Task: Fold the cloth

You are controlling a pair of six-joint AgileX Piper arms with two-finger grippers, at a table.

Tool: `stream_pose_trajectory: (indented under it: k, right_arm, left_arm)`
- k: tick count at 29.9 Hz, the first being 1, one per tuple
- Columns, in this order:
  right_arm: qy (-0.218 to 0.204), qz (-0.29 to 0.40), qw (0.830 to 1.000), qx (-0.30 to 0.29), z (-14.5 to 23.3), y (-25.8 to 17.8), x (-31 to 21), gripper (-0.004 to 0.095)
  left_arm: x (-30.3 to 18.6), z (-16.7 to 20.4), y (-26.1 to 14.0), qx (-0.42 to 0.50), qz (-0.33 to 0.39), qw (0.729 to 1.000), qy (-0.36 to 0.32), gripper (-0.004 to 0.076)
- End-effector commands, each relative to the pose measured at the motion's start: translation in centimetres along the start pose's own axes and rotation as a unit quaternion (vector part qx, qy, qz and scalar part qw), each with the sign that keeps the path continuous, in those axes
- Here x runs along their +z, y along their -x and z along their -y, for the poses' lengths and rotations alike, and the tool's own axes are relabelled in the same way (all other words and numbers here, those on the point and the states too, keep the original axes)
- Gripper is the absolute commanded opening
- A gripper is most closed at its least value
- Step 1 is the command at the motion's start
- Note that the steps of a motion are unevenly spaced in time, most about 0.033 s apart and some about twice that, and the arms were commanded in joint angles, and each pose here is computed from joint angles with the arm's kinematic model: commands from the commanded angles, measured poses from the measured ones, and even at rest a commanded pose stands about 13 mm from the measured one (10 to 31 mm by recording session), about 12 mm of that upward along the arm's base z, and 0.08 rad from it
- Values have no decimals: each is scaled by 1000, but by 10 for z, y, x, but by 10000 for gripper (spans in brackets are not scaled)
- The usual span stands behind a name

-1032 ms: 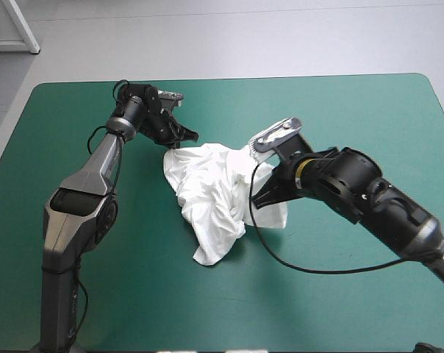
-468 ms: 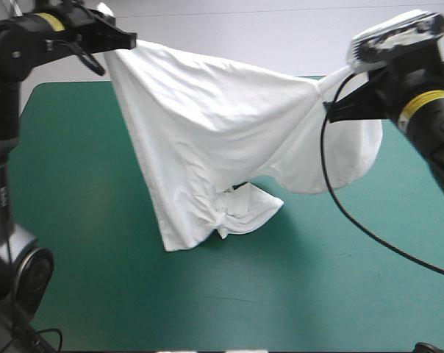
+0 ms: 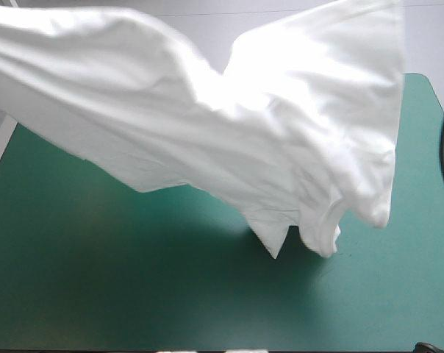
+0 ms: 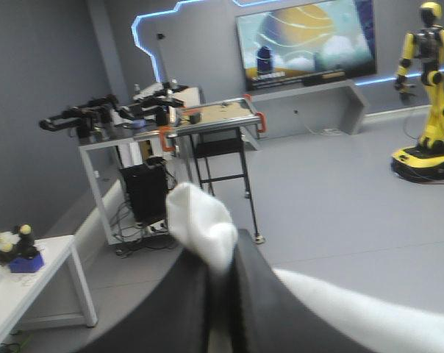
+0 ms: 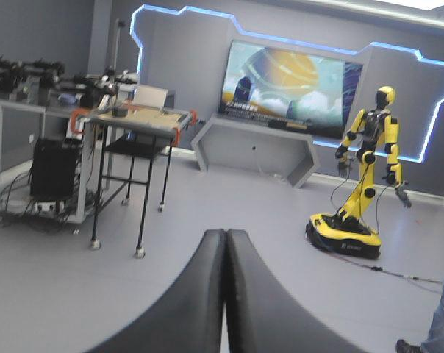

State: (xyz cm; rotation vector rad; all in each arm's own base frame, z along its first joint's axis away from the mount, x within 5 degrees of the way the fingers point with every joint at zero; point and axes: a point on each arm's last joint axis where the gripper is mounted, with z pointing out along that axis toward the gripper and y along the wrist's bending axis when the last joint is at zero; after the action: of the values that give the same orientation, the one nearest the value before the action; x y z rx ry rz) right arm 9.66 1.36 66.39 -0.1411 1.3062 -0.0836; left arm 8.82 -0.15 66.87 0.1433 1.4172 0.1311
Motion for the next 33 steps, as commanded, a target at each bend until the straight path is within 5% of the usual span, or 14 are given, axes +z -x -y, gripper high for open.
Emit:
stream_pose_trajectory:
  k: [1,6,11,17,27,29,33]
  right_arm:
    - [-15,64,998,-6,12,15,-10,-15]
    - [8,27,1000,-15,-6,6,5,-15]
    - [13,-81,994,-65,-50,-28,50,-15]
    - [38,-190,976,-102,-108,-78,95,-15]
    - [110,-327,932,-109,-146,-154,110,-15]
    - [121,-341,925,-116,-151,-165,110,-15]
    - [152,-371,909,-113,-156,-181,99,-15]
  left_arm:
    - [-2,-2,6,9,33,999,11,-9]
    - [41,14,-23,41,-61,997,-10,-9]
    - [106,42,-80,68,-185,980,-41,-9]
    - [177,73,-170,66,-279,955,-71,-9]
    - [254,89,-321,-41,-390,913,-115,-5]
    - [262,92,-338,-35,-408,905,-117,46]
    - [272,95,-360,-17,-421,900,-113,419]
